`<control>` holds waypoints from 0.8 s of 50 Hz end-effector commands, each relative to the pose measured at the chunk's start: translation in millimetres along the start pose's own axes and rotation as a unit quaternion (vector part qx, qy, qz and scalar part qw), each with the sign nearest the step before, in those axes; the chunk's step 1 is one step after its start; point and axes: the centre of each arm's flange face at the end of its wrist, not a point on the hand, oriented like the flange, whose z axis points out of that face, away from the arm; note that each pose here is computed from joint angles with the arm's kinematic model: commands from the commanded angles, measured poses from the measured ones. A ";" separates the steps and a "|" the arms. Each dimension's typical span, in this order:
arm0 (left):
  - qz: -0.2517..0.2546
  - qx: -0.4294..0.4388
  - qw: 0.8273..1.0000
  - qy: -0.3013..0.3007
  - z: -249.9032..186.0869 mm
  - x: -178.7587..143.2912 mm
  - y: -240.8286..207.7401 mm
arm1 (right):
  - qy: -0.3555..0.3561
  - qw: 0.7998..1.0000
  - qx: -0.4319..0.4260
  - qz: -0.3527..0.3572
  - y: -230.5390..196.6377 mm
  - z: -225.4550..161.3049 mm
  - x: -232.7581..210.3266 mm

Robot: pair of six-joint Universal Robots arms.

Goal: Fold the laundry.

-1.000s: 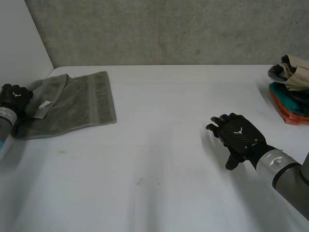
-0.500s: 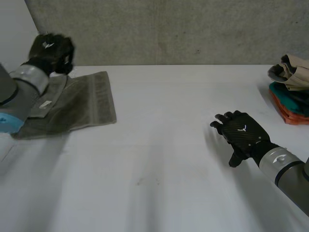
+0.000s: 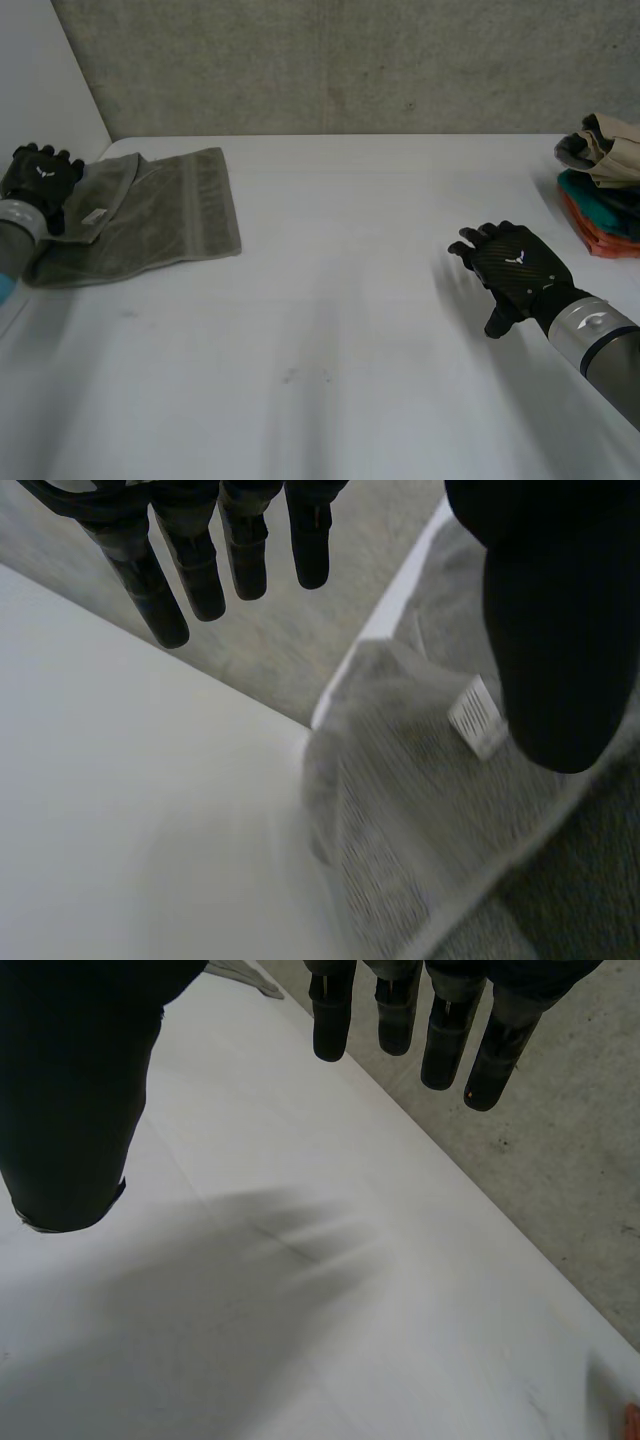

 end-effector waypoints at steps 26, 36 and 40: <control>-0.015 0.002 1.000 0.013 44.7 5.4 72.7 | -0.004 1.000 0.005 -0.002 -0.7 1.1 -0.4; -0.011 -0.001 1.000 0.011 44.5 11.7 70.5 | -0.005 1.000 0.003 -0.001 0.4 1.4 -1.0; -0.015 -0.006 1.000 -0.001 35.4 7.0 54.6 | -0.005 1.000 0.002 -0.001 0.5 1.4 -0.9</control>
